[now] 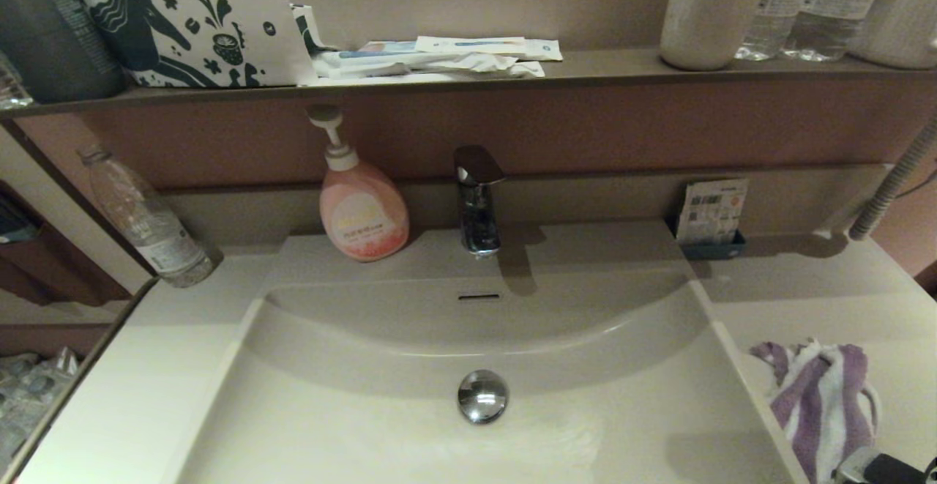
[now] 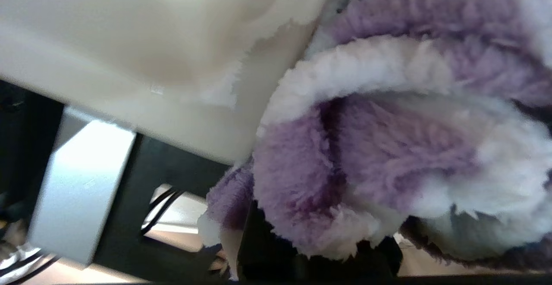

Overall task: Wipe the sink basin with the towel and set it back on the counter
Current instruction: Wipe the sink

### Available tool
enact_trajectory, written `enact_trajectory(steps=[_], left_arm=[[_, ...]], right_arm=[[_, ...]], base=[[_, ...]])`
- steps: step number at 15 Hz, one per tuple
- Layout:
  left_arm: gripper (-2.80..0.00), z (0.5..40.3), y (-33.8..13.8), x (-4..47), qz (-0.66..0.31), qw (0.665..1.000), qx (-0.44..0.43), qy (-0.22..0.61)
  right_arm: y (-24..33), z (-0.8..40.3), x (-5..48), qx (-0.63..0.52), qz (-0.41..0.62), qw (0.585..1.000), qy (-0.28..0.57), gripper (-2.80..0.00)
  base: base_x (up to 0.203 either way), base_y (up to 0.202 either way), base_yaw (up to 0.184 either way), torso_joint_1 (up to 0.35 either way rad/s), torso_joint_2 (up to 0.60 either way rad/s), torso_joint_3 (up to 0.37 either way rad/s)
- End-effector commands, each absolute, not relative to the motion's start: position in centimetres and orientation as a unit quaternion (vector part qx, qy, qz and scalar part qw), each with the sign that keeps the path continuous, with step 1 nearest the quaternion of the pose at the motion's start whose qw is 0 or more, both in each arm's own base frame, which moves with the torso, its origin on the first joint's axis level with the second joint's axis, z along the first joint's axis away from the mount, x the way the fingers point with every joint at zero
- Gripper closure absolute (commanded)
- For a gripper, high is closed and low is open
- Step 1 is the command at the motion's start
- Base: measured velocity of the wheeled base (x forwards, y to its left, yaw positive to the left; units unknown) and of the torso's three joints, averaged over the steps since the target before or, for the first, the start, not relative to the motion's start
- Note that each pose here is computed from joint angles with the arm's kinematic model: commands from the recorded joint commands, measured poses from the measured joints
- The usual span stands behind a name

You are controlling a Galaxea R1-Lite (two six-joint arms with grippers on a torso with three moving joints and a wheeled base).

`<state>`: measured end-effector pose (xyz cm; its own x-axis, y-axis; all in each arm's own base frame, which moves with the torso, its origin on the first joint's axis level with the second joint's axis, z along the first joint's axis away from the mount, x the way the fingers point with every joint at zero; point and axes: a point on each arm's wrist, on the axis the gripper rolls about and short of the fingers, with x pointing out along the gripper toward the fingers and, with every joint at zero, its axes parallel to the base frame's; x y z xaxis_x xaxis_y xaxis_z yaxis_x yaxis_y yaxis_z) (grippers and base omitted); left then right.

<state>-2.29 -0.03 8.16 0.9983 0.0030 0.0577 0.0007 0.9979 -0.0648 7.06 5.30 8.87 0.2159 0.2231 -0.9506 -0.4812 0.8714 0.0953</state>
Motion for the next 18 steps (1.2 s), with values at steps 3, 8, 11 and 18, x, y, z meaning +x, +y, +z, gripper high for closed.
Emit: enact_trajectory(steps=[3, 8, 11, 18], left_arm=[[0.0, 8.2, 0.0, -2.3, 0.001, 0.999, -0.033, -0.029], [0.0, 8.2, 0.0, -2.3, 0.001, 0.999, -0.033, -0.029], [0.0, 8.2, 0.0, -2.3, 0.001, 0.999, -0.033, -0.029], [0.0, 8.2, 0.0, -2.3, 0.001, 0.999, -0.033, -0.029]], right_arm=[[5.6, 11.4, 7.9, -0.079, 0.232, 0.824, 0.512, 0.0], [5.5, 13.3, 9.1, -0.067, 0.202, 0.855, 0.473, 0.0], [5.6, 13.4, 9.5, -0.079, 0.168, 0.872, 0.453, 0.0], [3.9, 12.6, 9.5, -0.084, 0.06, 0.886, 0.453, 0.0]], base=[[0.0, 0.0, 0.0, 0.0, 0.0, 0.0], [0.0, 0.0, 0.0, 0.0, 0.0, 0.0], [0.0, 0.0, 0.0, 0.0, 0.0, 0.0], [0.0, 0.0, 0.0, 0.0, 0.0, 0.0]])
